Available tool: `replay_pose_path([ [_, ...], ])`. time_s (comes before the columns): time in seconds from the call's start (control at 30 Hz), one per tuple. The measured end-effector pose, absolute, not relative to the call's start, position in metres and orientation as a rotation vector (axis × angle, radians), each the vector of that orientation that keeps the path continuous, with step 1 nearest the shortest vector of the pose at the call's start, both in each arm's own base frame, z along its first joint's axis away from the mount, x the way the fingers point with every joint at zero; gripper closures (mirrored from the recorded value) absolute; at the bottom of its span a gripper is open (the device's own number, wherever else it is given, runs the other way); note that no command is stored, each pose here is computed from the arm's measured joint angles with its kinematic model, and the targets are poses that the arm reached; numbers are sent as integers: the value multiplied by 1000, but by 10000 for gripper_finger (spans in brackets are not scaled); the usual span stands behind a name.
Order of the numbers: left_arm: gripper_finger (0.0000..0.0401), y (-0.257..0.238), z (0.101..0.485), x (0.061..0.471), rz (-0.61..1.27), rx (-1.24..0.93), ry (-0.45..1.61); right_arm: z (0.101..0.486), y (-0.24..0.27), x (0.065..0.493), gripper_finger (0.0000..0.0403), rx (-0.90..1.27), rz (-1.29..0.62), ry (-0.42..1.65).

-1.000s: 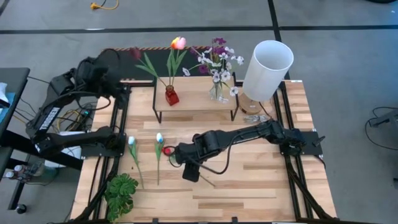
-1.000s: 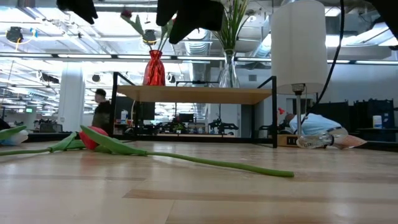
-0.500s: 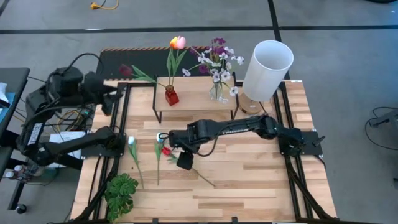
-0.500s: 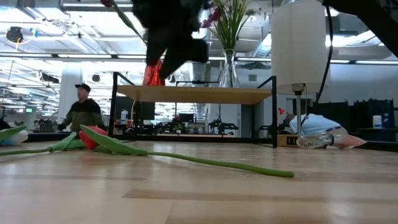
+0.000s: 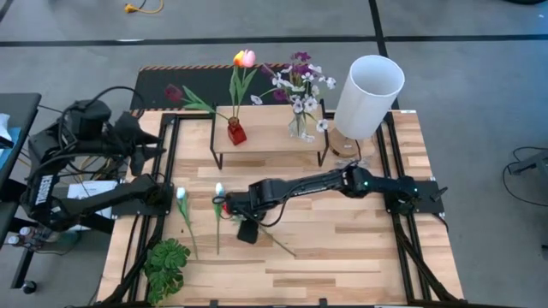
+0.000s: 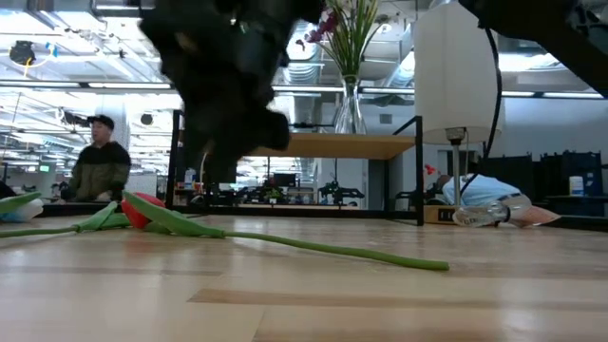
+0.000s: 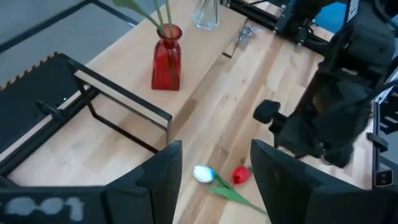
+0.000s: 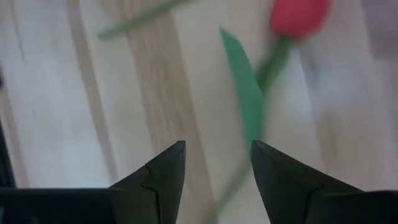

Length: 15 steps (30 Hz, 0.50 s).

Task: Pick and place flowers into a vace then onto a shelf
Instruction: Put the red flower into the red vase on the shelf

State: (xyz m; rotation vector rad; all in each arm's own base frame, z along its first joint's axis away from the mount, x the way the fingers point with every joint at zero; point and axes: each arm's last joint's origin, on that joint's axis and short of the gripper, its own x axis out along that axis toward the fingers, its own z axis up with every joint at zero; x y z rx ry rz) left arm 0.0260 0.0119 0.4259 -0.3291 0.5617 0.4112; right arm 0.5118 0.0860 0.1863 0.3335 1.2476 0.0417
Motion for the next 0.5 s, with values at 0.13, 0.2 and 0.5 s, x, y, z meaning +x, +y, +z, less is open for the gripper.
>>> replay_pose_path([
  [0.13,223,11,425,26,408,-336,572,171,86,514,230,329,30,1278],
  [0.2,223,11,425,25,406,-339,576,167,85,510,230,326,17,1322],
  [0.5,223,11,424,25,415,-338,589,147,80,515,230,305,-52,1333],
])
